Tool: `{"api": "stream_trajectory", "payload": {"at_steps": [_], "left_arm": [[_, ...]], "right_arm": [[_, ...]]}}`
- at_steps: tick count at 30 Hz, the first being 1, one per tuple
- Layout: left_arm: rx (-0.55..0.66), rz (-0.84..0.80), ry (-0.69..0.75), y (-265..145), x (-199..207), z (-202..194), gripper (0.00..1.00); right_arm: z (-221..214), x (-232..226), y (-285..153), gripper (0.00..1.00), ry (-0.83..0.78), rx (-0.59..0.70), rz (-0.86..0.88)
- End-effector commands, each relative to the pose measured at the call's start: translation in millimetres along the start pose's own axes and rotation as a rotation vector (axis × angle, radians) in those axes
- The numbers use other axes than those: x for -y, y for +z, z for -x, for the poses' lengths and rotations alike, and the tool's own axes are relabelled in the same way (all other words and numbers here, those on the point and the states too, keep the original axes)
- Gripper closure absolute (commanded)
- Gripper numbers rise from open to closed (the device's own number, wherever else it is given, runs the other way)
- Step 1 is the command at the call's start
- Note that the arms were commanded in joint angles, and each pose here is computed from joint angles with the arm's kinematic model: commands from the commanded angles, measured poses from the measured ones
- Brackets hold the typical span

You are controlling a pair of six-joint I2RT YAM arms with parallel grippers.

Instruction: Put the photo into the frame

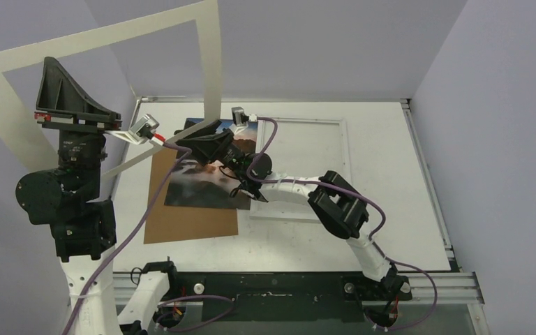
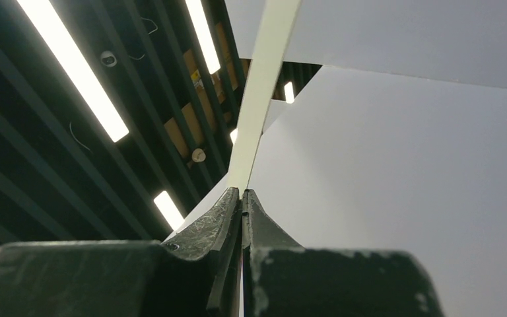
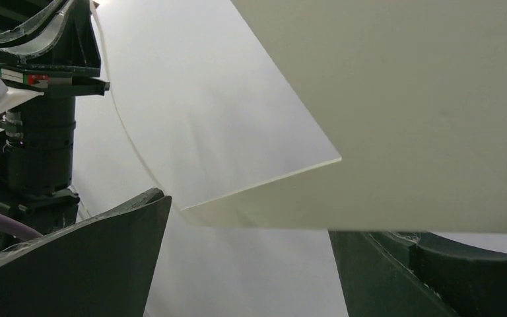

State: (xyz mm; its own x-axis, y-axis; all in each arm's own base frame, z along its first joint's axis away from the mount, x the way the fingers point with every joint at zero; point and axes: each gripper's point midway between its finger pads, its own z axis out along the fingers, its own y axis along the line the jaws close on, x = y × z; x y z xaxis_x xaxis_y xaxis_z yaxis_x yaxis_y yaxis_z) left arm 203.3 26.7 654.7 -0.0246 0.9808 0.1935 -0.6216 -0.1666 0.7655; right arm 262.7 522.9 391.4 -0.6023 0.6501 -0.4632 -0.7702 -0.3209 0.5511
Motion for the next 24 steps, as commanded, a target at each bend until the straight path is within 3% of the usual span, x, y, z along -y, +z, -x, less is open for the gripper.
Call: {"api": "stream_trajectory", "payload": {"at_steps": [1, 3, 6, 10, 14, 18, 24], "left_arm": [[0.013, 0.055, -0.008, -3.2, -15.8, 2.1, 1.0], [0.013, 0.055, -0.01, -2.7, -16.0, 1.9, 1.0], [0.002, 0.049, -0.011, -1.9, -14.1, 0.1, 1.0], [-0.009, 0.042, -0.016, -0.2, -10.0, -2.0, 1.0], [-0.017, 0.036, -0.011, 1.7, -6.8, -3.2, 1.0], [-0.031, 0.03, -0.001, 4.1, -3.9, -5.9, 1.0], [-0.053, 0.007, 0.014, 6.4, 6.0, -9.1, 1.0]], "right_arm": [[19.0, -36.9, 19.3, 0.1, 0.039, 0.116, 0.152], [17.9, -41.9, 23.6, 0.1, 0.044, 0.129, 0.181], [17.1, -43.5, 22.7, 0.02, 0.085, 0.148, 0.216], [21.7, -46.8, 13.0, 0.25, 0.107, 0.187, 0.246], [22.7, -49.6, 7.2, 0.35, 0.093, 0.187, 0.245], [26.1, -55.4, 2.8, 0.56, 0.087, 0.189, 0.245], [34.4, -64.7, -11.1, 0.62, 0.095, 0.204, 0.247]]}}
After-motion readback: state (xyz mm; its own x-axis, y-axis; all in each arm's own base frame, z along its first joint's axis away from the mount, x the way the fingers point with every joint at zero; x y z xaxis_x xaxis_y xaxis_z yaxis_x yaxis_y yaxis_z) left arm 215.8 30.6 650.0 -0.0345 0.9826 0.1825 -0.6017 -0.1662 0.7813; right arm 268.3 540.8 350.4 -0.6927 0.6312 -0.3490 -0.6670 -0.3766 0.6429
